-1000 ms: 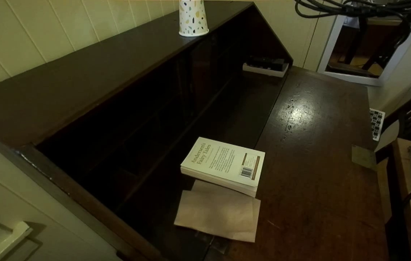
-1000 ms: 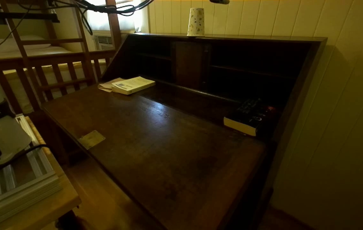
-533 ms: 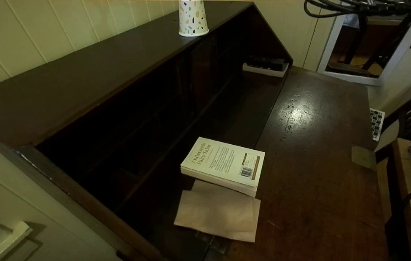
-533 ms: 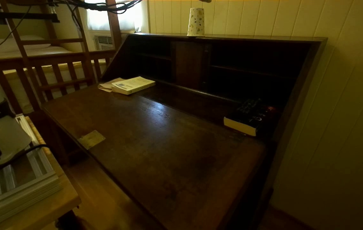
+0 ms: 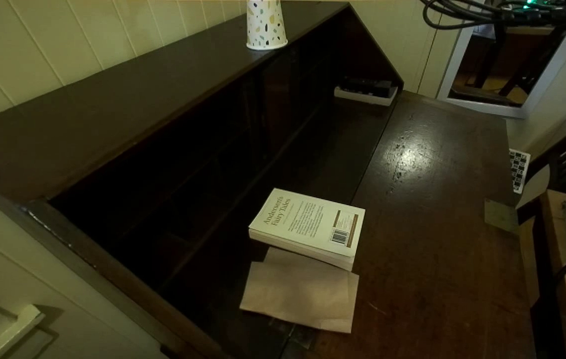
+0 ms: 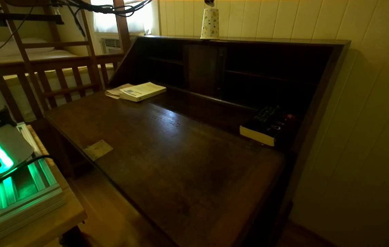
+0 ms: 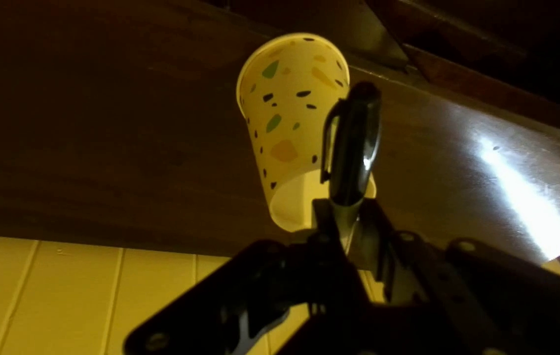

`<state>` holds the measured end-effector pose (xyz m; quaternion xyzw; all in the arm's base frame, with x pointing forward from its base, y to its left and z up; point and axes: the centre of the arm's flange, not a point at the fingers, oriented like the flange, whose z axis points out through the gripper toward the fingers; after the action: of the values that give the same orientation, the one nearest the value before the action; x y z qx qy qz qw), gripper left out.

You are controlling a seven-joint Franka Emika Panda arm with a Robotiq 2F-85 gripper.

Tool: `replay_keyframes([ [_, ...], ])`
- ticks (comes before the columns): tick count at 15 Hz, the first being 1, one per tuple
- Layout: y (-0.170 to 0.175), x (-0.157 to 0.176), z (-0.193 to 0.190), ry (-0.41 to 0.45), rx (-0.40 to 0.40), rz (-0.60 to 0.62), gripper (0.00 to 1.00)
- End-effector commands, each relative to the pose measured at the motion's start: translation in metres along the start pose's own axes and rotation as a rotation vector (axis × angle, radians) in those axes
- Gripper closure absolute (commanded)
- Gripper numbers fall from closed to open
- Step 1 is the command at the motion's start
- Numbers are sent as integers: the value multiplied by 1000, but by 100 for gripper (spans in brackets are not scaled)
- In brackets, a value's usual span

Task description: Put the black object on the cup

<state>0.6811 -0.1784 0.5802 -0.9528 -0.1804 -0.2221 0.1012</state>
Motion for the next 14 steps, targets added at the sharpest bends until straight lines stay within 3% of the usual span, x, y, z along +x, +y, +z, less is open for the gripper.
replay_keyframes([
  [1, 1, 4, -3, -13, 29, -44, 95],
  [12, 7, 10, 6, -16, 22, -29, 95],
  [13, 8, 11, 7, -10, 20, -24, 63],
  [14, 9, 11, 7, -10, 22, -21, 56],
])
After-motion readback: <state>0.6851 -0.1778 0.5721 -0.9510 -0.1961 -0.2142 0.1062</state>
